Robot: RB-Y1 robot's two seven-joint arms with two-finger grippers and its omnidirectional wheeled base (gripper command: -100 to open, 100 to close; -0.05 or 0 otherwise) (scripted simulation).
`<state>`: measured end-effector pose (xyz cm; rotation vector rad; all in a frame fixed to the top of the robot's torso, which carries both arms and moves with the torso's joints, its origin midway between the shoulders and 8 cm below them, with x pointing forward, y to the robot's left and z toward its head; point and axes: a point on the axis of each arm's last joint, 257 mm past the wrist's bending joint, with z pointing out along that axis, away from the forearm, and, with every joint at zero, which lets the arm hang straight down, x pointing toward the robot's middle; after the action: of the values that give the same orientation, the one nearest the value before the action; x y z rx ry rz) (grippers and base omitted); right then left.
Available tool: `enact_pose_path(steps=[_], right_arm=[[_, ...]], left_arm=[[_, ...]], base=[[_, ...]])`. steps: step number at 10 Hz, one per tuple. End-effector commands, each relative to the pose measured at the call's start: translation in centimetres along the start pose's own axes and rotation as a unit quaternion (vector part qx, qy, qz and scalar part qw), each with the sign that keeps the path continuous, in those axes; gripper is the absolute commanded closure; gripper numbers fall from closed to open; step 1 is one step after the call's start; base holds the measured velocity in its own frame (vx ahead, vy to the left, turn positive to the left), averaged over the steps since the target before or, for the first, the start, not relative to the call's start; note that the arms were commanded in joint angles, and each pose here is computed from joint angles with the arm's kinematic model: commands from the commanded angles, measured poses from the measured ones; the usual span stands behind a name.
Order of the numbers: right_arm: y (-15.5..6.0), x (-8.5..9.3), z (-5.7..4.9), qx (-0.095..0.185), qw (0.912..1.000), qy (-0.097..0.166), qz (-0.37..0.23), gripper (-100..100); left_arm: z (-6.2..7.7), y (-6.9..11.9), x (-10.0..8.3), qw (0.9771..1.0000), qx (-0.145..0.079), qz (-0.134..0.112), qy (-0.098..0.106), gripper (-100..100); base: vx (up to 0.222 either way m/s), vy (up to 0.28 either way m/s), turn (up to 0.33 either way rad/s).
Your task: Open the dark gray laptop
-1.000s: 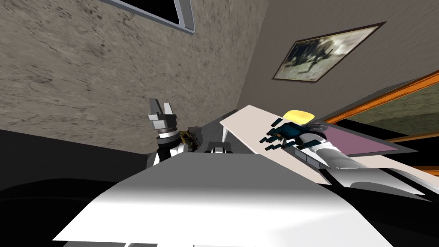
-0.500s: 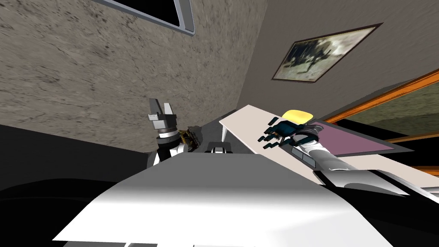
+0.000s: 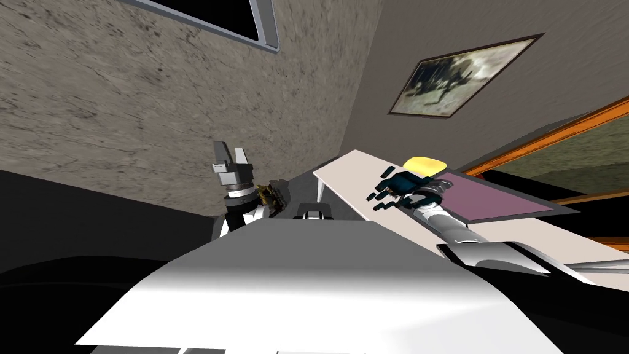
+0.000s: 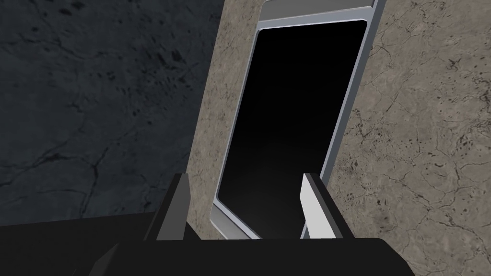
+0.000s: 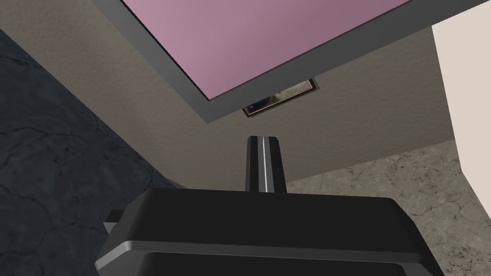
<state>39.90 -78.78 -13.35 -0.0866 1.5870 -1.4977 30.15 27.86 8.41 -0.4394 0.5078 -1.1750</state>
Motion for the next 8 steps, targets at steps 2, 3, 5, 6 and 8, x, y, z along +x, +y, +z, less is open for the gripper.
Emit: enact_pose_path(steps=[2,3,5,6,8], right_arm=[[-0.1,-0.9,-1.0,0.029,0.9995,-0.014,0.002,100],[1.0,-1.7,-2.0,0.034,0.9991,-0.024,0.005,100],[1.5,-2.5,-3.0,0.048,0.9982,-0.035,0.008,100],[0.8,-2.5,-3.1,0.062,0.9974,-0.036,0.008,100],[1.3,-3.4,-4.2,0.077,0.9958,-0.047,0.013,100]], left_arm=[[0.0,0.0,0.0,1.0000,0.000,0.000,0.000,0],[0.0,0.0,0.0,1.0000,0.000,0.000,0.000,0],[0.0,0.0,0.0,1.0000,0.000,0.000,0.000,0],[0.0,0.0,0.0,1.0000,0.000,0.000,0.000,0],[0.0,0.0,0.0,1.0000,0.000,0.000,0.000,0]], base=[[-0.024,-0.018,0.005],[-0.030,-0.020,0.013],[-0.042,-0.028,0.015],[-0.041,-0.031,0.013],[-0.043,-0.036,0.011]])
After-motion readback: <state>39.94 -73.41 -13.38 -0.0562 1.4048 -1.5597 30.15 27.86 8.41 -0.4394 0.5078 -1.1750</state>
